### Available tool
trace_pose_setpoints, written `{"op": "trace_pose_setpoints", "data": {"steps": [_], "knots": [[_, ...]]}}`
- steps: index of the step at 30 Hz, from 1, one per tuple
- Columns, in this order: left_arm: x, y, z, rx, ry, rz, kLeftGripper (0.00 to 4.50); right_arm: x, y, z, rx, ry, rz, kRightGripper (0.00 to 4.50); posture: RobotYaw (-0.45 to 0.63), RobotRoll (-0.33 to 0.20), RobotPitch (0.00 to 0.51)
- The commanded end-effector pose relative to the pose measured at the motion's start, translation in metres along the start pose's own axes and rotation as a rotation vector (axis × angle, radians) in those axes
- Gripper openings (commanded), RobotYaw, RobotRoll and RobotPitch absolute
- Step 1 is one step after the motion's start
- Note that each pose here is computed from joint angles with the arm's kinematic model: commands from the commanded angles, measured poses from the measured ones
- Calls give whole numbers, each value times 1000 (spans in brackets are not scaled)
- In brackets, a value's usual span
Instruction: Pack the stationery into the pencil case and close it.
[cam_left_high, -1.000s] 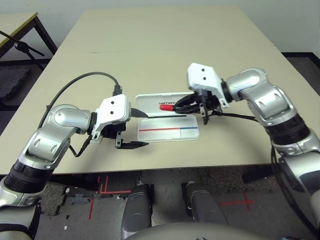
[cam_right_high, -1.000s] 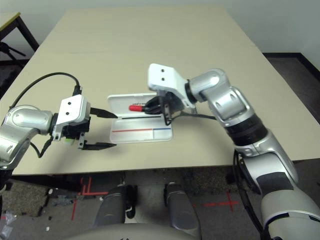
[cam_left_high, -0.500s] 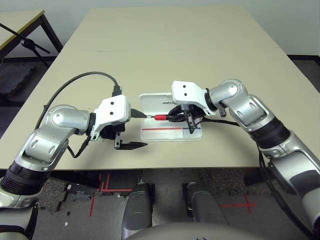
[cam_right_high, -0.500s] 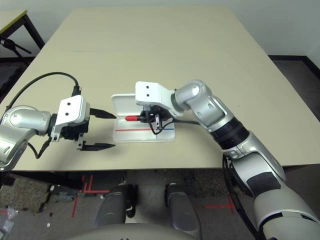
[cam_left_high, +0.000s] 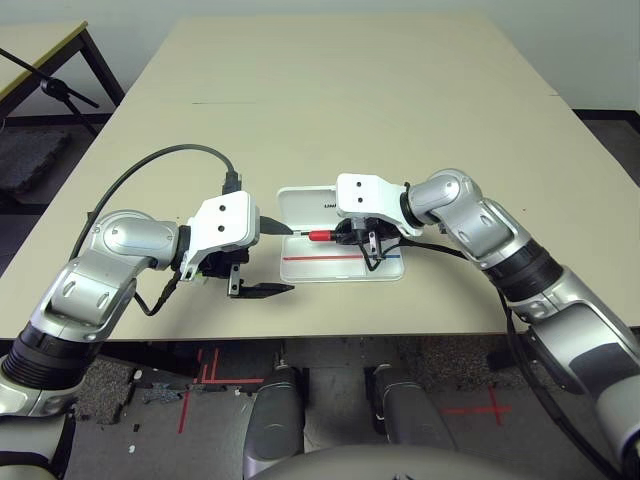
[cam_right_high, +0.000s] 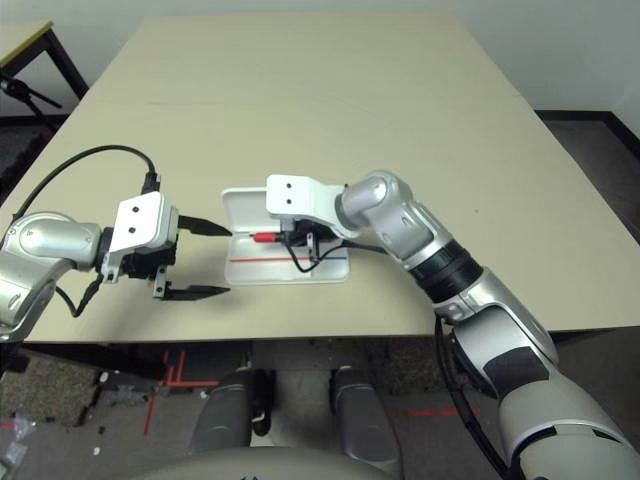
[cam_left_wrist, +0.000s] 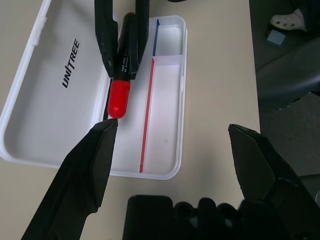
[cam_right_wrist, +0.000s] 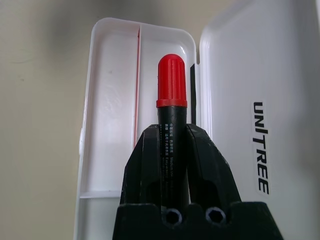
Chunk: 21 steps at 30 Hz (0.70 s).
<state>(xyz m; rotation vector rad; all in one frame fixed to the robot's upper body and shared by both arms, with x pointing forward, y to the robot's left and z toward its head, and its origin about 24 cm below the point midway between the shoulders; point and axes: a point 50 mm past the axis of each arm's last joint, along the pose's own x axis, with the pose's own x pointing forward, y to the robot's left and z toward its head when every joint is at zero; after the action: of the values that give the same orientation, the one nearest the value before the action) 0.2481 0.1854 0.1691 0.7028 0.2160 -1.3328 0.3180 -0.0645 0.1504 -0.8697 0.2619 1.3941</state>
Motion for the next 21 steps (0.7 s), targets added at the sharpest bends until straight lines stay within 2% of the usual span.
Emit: {"op": "trace_pose_setpoints", "data": {"steps": [1, 5, 9, 16, 21], "knots": [[-1, -3, -5, -8, 23, -6, 4500, 5, 1, -1, -26, -16, -9, 1484, 25, 0, 91], [-2, -4, -5, -11, 27, -9, 4500, 3, 0, 3, -51, -66, -6, 3032, 25, 0, 92], [-2, -5, -6, -16, 31, -10, 4500, -9, -3, 3, -46, -98, 1, 4473, 26, 0, 98], [-5, -7, -8, -31, 48, 2, 4500, -60, -5, -4, 92, -232, 79, 4473, 30, 0, 106], [-10, -6, -8, -42, 59, 19, 4500, -105, 2, -29, 194, -221, 99, 4473, 41, 0, 110]]}}
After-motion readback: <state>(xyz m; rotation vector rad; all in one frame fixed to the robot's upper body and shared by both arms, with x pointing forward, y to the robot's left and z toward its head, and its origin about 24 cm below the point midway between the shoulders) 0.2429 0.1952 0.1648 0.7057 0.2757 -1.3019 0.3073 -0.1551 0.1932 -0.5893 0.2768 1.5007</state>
